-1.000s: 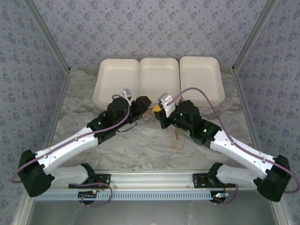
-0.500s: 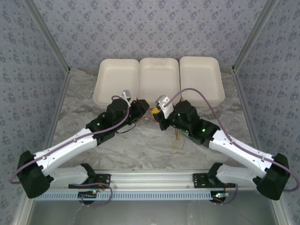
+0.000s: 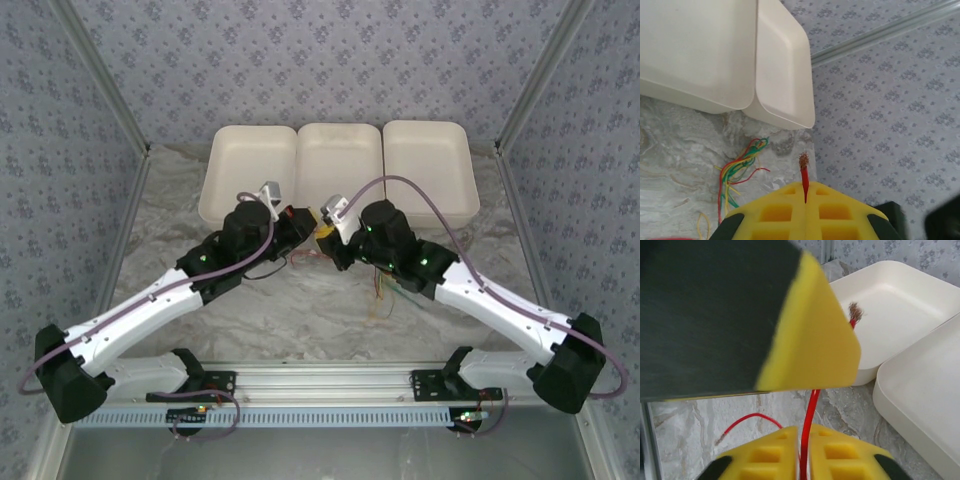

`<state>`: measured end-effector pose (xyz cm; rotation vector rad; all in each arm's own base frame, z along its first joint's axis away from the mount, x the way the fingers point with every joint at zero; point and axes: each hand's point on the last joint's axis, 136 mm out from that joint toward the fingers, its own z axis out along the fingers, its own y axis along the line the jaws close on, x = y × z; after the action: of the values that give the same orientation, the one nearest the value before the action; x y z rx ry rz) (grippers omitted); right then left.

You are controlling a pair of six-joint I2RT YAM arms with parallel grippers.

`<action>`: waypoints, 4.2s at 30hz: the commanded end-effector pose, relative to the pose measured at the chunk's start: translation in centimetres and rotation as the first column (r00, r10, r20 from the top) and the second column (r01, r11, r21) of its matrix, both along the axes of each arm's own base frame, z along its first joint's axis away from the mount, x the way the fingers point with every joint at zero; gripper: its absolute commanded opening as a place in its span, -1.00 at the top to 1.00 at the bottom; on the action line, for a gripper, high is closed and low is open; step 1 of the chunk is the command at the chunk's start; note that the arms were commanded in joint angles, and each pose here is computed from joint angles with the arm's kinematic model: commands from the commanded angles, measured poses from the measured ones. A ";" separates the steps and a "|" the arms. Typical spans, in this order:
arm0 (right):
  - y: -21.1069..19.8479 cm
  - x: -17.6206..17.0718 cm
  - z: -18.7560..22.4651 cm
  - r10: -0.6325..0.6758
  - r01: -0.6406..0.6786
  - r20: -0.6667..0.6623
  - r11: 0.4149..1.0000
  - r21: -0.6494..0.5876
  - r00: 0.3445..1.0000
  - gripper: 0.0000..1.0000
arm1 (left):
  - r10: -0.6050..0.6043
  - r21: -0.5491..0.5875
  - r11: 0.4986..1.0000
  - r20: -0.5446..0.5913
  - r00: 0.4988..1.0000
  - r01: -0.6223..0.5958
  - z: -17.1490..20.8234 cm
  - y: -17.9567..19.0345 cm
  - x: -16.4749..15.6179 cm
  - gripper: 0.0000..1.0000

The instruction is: Untangle the cables

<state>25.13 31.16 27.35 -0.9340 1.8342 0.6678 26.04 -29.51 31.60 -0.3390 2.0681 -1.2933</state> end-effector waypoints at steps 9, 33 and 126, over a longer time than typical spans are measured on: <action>-0.6 -0.1 -0.3 0.016 -0.008 -0.084 0.995 0.101 0.996 0.52 | -0.091 0.039 0.995 0.080 0.993 0.088 2.7 -0.7 -0.8 1.00; -1.7 -1.7 -1.8 -0.001 0.015 -0.156 0.996 0.093 0.988 1.00 | -0.105 0.096 0.991 0.160 0.982 0.090 6.6 -0.7 0.7 1.00; -4.9 5.5 -4.1 0.055 0.106 -0.422 0.931 0.350 0.905 1.00 | -0.302 0.265 0.934 0.219 0.928 0.241 -6.0 1.3 -2.2 -0.42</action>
<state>32.02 24.24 21.56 -0.3112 2.0407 1.1846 24.35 -26.88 22.18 0.0057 2.1086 -1.0825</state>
